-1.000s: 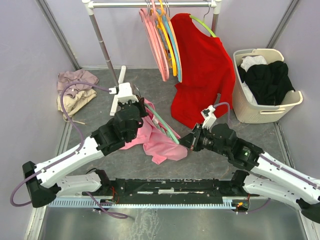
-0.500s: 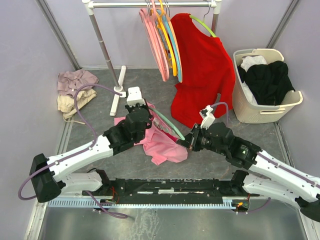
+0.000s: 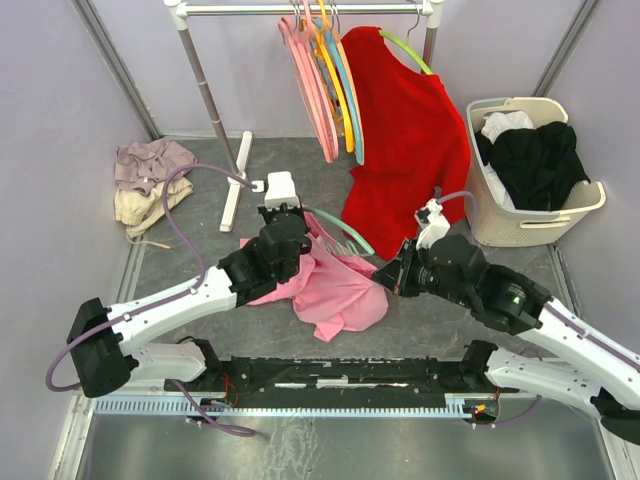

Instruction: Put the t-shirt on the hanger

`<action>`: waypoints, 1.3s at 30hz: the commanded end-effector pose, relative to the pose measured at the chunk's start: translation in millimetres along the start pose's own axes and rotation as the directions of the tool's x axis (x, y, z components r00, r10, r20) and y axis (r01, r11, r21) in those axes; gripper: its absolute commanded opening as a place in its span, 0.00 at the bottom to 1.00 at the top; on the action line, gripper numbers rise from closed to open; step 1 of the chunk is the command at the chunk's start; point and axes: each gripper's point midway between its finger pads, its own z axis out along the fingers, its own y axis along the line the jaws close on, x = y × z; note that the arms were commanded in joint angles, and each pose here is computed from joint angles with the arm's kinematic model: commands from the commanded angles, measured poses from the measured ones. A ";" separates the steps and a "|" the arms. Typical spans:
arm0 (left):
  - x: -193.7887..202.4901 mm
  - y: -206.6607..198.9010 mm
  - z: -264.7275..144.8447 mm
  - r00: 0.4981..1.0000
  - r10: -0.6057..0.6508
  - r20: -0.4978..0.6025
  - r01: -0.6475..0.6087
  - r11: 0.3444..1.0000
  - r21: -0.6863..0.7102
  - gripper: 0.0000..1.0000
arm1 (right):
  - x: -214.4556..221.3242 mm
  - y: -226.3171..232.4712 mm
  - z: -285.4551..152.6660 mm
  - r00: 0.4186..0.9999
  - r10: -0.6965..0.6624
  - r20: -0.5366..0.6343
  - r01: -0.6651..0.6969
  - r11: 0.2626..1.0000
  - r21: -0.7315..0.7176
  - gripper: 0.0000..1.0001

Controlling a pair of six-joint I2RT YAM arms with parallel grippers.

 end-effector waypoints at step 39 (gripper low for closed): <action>-27.9 25.5 -16.9 0.972 0.223 0.069 -0.211 0.966 -0.148 0.03 | -11.6 24.5 -5.0 0.989 -0.141 -0.044 0.140 0.989 -0.038 0.01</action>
